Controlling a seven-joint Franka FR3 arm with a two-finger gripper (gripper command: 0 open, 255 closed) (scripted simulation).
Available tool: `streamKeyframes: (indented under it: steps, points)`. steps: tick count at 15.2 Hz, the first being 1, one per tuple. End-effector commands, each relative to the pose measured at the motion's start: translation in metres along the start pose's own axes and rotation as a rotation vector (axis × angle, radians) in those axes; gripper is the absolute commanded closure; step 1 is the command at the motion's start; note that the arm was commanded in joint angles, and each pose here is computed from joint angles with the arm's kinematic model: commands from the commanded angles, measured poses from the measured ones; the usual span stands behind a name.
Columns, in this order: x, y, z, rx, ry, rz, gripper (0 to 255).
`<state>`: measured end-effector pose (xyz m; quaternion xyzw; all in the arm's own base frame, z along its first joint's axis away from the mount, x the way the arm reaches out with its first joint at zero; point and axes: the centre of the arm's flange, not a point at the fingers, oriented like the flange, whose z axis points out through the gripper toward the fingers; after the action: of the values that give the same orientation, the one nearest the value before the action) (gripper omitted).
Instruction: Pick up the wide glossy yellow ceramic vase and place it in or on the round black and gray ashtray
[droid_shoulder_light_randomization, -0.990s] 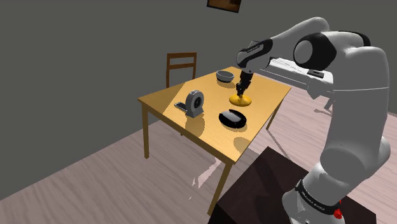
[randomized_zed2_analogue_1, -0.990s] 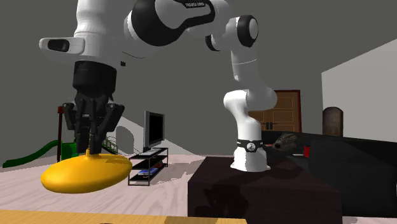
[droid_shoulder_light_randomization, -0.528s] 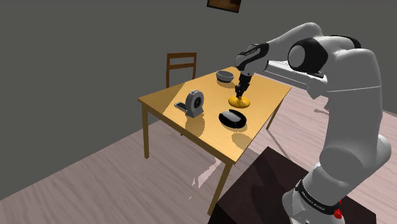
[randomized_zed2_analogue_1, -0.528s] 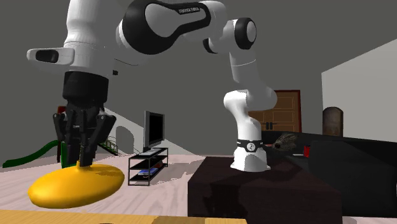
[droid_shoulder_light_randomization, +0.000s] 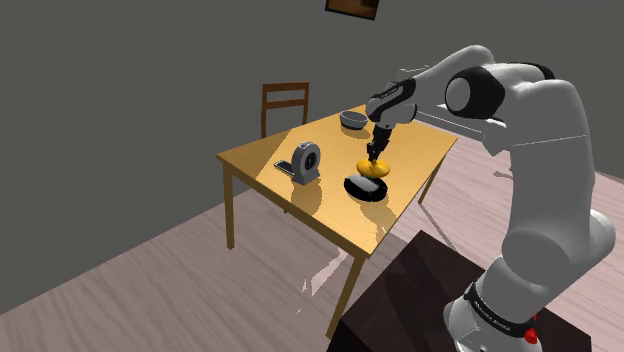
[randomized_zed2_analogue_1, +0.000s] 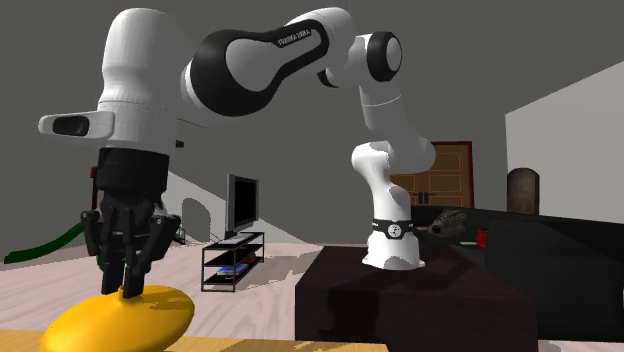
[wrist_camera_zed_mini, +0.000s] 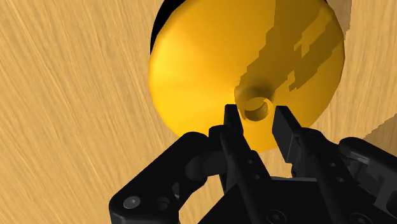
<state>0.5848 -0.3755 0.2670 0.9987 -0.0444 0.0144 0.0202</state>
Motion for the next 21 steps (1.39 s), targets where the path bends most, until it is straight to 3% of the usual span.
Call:
streamKeyframes:
  steps: [1, 7, 15, 16, 21]
  points:
    - [0.000, 0.000, 0.011, 0.000, 0.001, 0.000, 255]
    - [-0.002, -0.002, 0.047, 0.000, 0.001, 0.000, 255]
    - [-0.002, -0.002, 0.047, 0.000, 0.001, 0.000, 255]
    - [-0.002, -0.002, 0.047, 0.000, 0.001, 0.000, 0]
    - [-0.002, -0.002, 0.047, 0.000, 0.001, 0.000, 0]
